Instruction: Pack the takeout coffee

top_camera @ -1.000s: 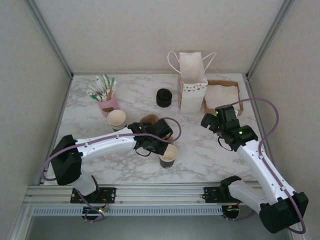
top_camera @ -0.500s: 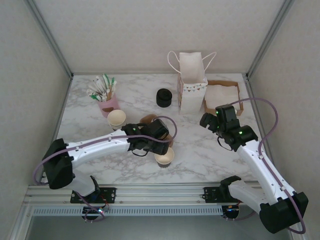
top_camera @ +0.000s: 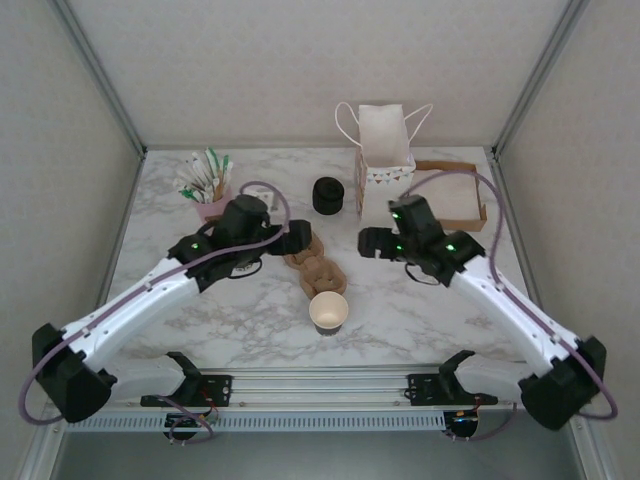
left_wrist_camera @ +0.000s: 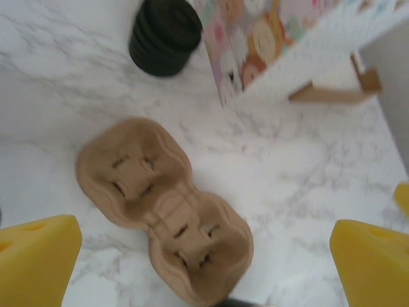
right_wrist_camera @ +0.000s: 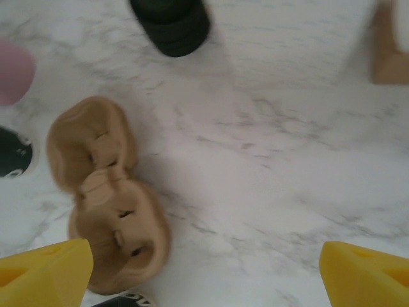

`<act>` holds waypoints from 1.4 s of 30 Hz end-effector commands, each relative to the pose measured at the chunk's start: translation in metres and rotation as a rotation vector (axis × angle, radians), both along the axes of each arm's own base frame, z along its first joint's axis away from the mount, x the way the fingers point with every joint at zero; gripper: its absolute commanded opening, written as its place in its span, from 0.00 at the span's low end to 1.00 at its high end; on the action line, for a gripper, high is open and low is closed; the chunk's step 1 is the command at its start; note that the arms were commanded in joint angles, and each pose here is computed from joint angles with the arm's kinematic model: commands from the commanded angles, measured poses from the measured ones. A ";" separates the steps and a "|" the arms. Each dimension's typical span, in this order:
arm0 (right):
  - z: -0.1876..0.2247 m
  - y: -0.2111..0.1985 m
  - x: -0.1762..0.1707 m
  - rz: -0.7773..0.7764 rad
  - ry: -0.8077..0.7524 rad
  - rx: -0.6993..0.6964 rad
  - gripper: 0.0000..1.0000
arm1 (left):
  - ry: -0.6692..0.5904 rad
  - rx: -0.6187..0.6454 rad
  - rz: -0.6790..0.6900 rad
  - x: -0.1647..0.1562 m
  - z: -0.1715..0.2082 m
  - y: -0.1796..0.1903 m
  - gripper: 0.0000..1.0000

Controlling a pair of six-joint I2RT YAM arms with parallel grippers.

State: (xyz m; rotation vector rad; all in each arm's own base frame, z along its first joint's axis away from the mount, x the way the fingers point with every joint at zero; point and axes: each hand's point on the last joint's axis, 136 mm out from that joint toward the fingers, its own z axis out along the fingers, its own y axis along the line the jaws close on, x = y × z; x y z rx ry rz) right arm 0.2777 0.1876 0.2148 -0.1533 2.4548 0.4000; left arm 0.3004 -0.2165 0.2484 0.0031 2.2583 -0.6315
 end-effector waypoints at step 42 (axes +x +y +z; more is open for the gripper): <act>-0.088 0.109 0.226 0.150 0.150 -0.271 0.89 | -0.140 -0.143 0.212 -0.004 0.013 0.082 1.00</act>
